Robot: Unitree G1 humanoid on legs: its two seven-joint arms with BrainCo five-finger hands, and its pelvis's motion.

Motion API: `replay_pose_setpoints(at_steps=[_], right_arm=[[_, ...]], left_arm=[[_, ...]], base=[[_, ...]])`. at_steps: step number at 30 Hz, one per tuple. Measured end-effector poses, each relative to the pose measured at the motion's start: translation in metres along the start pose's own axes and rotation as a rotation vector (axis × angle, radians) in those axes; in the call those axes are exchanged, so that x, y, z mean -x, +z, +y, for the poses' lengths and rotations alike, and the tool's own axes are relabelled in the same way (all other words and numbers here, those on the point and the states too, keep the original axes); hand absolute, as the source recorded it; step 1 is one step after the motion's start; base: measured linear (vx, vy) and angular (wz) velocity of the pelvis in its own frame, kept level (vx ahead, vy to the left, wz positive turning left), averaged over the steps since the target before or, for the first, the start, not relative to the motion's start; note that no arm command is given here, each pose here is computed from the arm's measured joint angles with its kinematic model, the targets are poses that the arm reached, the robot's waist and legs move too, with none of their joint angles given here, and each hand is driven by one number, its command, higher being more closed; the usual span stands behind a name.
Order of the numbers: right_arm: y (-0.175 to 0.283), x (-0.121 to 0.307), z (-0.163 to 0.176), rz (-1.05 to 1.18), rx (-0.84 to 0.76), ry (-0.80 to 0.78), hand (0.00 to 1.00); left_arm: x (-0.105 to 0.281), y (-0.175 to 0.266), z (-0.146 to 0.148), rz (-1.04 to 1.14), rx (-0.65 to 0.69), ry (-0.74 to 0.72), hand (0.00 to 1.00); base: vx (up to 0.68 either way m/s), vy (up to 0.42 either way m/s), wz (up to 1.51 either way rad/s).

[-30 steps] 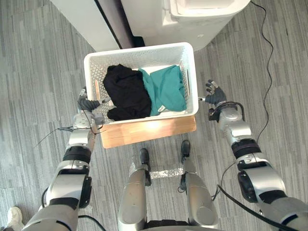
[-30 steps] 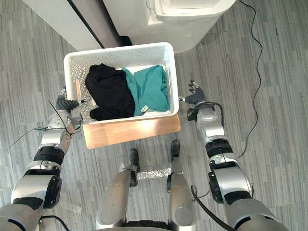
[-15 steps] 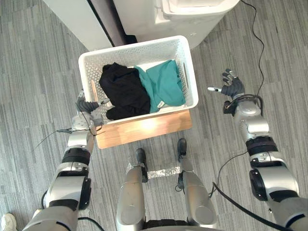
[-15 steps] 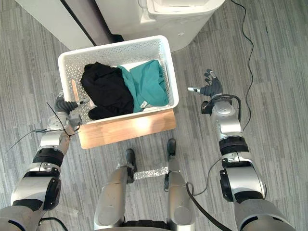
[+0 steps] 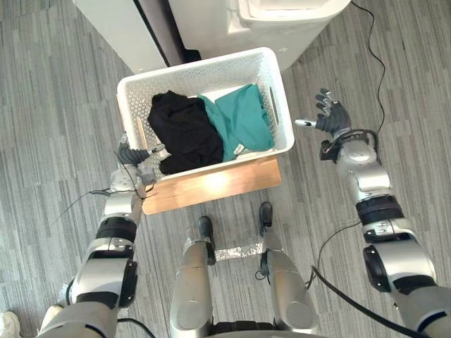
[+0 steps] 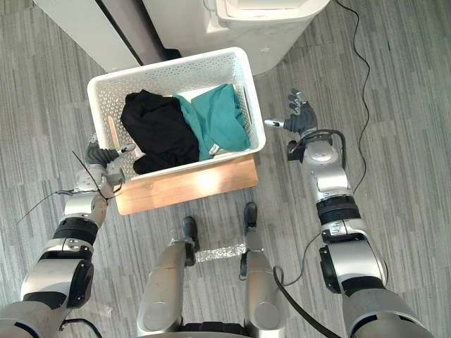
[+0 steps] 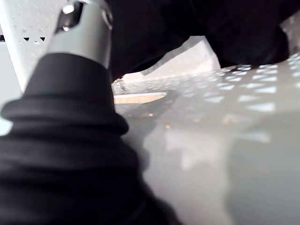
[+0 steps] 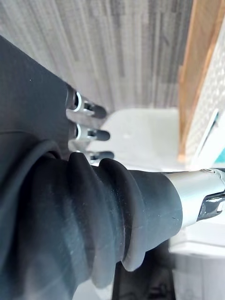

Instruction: Pick up the laundry basket with both hands and put the clothes into the washing machine.

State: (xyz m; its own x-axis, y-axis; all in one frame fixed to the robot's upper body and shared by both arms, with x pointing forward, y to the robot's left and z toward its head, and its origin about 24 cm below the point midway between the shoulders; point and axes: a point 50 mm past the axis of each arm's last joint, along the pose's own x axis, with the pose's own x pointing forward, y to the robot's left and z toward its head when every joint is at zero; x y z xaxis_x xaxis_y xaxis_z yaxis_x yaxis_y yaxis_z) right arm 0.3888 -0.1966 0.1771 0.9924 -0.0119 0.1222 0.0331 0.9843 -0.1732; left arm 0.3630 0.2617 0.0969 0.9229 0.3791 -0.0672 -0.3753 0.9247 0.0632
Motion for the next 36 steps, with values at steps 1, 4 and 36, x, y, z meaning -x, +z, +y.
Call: replay_pose_setpoints(at_steps=[1,4,36], right_arm=[[-0.001,0.0,0.004,0.003,-0.008,0.009,0.0],[-0.006,0.0,0.017,0.019,0.011,0.044,0.0],[0.024,-0.027,0.034,0.022,0.061,-0.013,0.0]], left_arm=[[0.0,0.0,0.0,0.0,0.0,0.0,0.0],[0.0,-0.001,-0.002,0.002,0.002,-0.004,0.0],[-0.001,0.031,-0.035,-0.106,0.081,-0.03,0.0]], base=[[0.0,0.0,0.0],[0.0,0.0,0.0],[-0.02,-0.04,0.07]])
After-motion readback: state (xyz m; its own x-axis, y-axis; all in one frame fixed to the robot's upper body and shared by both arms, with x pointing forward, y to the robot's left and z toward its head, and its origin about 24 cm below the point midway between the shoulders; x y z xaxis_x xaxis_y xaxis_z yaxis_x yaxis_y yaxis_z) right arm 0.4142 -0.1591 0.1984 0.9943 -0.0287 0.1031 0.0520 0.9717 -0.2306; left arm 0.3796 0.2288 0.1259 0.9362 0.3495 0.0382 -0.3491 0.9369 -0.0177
